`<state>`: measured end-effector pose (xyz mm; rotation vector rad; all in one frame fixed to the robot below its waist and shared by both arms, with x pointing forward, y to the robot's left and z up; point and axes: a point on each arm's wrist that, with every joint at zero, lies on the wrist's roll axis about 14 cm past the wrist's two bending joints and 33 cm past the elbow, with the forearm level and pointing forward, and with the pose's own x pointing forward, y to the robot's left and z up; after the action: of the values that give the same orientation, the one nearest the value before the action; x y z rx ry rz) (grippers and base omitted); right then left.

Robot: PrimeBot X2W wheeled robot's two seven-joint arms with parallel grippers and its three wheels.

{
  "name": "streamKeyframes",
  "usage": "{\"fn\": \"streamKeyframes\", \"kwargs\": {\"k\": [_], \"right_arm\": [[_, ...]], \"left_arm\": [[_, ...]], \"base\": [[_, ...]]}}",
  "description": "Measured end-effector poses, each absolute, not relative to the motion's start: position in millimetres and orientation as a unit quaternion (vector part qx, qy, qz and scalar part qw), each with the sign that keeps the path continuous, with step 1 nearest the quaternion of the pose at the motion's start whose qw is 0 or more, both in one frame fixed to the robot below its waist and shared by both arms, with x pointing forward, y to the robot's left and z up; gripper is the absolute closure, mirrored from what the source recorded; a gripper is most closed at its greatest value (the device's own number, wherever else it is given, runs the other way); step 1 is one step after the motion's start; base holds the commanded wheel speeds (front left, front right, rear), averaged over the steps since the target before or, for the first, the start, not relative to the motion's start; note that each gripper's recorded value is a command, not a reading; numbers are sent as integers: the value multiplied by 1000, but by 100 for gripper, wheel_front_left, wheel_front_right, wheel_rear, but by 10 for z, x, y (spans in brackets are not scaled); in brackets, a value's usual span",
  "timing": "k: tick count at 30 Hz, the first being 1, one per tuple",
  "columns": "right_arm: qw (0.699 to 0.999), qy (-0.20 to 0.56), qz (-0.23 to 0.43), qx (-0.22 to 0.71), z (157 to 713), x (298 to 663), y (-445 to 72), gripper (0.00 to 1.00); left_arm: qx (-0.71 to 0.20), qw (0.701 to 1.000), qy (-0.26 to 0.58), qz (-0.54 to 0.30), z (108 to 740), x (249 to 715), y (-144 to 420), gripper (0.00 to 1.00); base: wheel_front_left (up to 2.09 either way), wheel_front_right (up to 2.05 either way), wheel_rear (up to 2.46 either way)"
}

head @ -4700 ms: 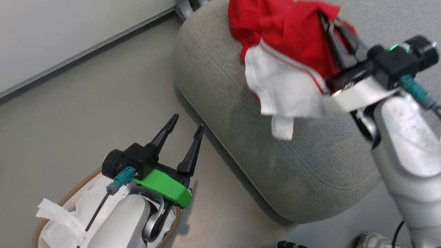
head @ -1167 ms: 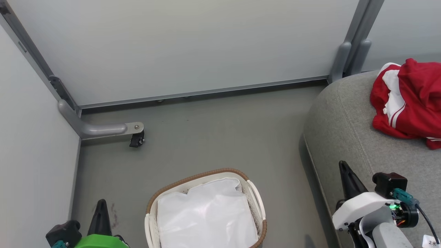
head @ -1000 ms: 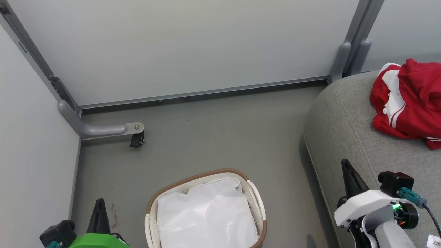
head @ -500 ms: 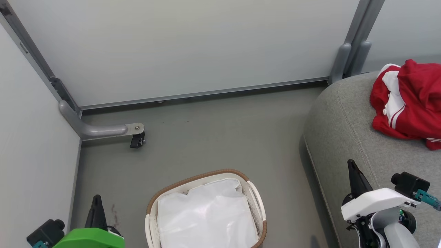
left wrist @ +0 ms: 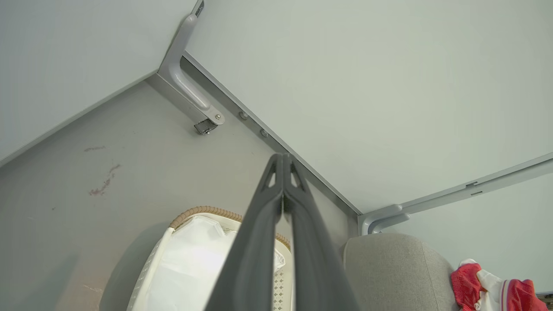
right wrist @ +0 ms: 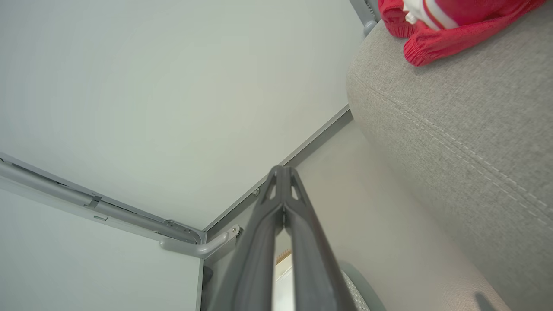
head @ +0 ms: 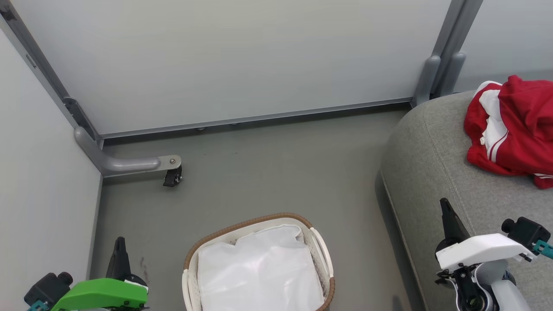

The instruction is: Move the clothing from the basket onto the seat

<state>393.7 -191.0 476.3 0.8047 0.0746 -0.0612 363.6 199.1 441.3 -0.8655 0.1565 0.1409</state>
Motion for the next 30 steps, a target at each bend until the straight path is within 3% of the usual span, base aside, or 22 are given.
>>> {"fn": "streamKeyframes", "kwargs": {"k": [30], "right_arm": [[836,25,-30,548,4867,3924,-1961,100]], "left_arm": [[-561,825,46,55,4651,3754,1999,100]], "base": [[0,0,0]]}}
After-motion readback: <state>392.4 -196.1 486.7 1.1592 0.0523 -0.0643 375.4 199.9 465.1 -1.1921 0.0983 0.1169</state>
